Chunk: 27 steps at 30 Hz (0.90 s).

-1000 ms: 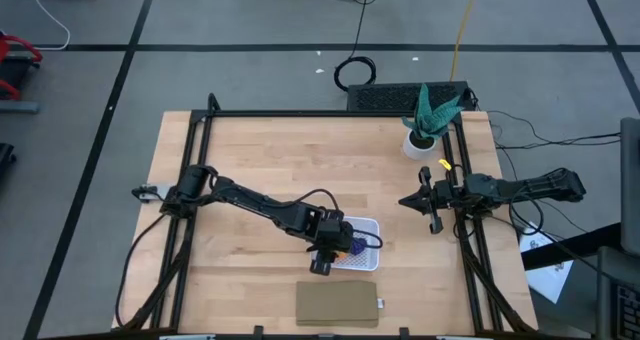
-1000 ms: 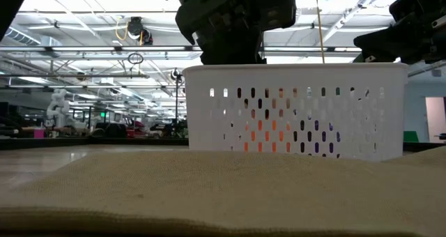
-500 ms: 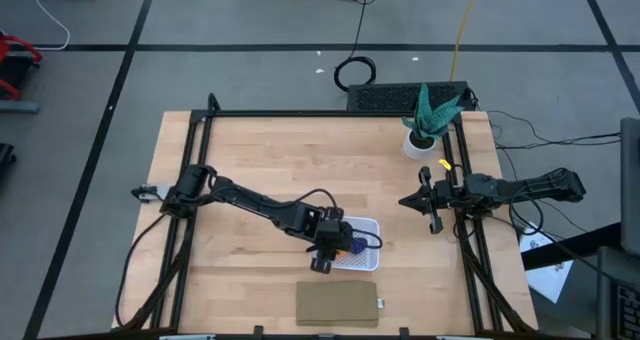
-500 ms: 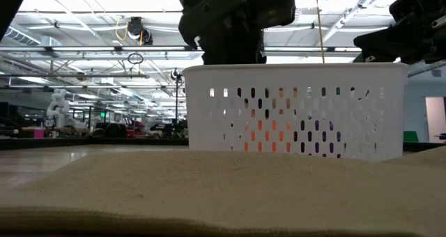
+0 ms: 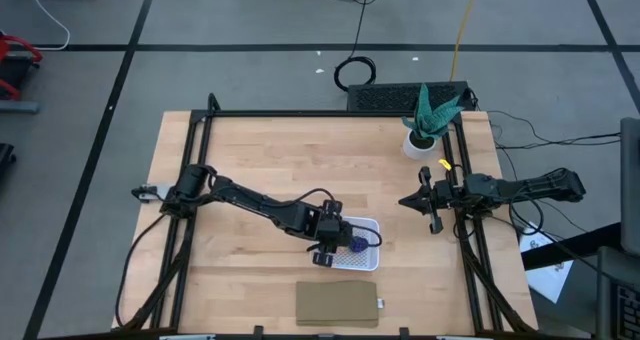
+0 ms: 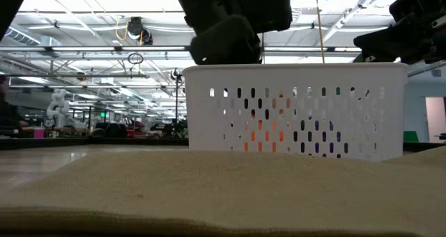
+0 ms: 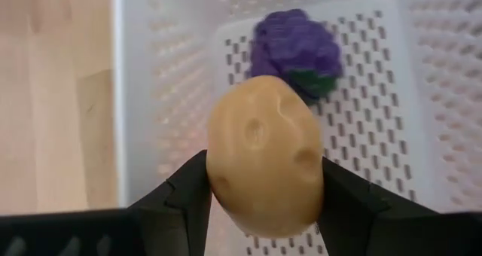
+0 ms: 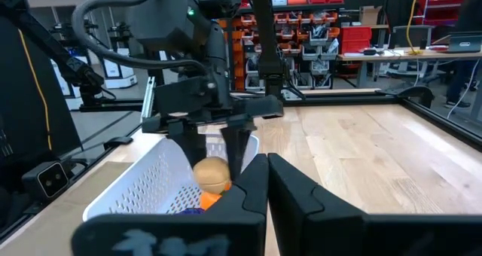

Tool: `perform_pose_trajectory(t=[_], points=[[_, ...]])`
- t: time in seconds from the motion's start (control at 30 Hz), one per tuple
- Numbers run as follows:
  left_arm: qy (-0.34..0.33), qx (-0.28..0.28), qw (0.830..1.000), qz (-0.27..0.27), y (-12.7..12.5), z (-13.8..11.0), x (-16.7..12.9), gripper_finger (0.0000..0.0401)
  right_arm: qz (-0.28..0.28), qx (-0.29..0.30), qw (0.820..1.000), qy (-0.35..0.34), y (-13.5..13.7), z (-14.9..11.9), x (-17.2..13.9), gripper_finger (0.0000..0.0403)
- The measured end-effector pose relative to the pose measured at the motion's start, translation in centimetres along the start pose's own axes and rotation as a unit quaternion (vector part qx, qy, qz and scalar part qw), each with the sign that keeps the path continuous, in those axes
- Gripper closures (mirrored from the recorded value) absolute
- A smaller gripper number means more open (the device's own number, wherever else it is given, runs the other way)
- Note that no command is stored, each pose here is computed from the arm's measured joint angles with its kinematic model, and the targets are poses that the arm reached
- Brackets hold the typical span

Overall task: Pick and placing Produce into tupperware
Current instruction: Put the yellow potato into the white basket

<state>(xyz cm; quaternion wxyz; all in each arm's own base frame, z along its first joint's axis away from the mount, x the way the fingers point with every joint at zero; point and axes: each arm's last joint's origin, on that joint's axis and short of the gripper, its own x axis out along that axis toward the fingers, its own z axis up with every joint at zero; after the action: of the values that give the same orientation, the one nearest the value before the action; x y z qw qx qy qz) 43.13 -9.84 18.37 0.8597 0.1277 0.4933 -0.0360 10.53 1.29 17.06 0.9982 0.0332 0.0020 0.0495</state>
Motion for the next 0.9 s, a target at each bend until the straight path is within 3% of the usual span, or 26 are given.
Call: perform_pose_trajectory(t=[0.57, 0.9], points=[[0.016, -0.016, 1.000, 0.001, 0.2, -0.3, -0.2, 0.0222, 0.000, 0.000, 1.000, 0.000, 0.0, 0.0, 0.0, 0.0403], [0.035, -0.006, 0.999, -0.041, -0.4, 1.1, -2.3, 0.0222, 0.000, 0.000, 1.000, 0.000, 0.0, 0.0, 0.0, 0.0403]])
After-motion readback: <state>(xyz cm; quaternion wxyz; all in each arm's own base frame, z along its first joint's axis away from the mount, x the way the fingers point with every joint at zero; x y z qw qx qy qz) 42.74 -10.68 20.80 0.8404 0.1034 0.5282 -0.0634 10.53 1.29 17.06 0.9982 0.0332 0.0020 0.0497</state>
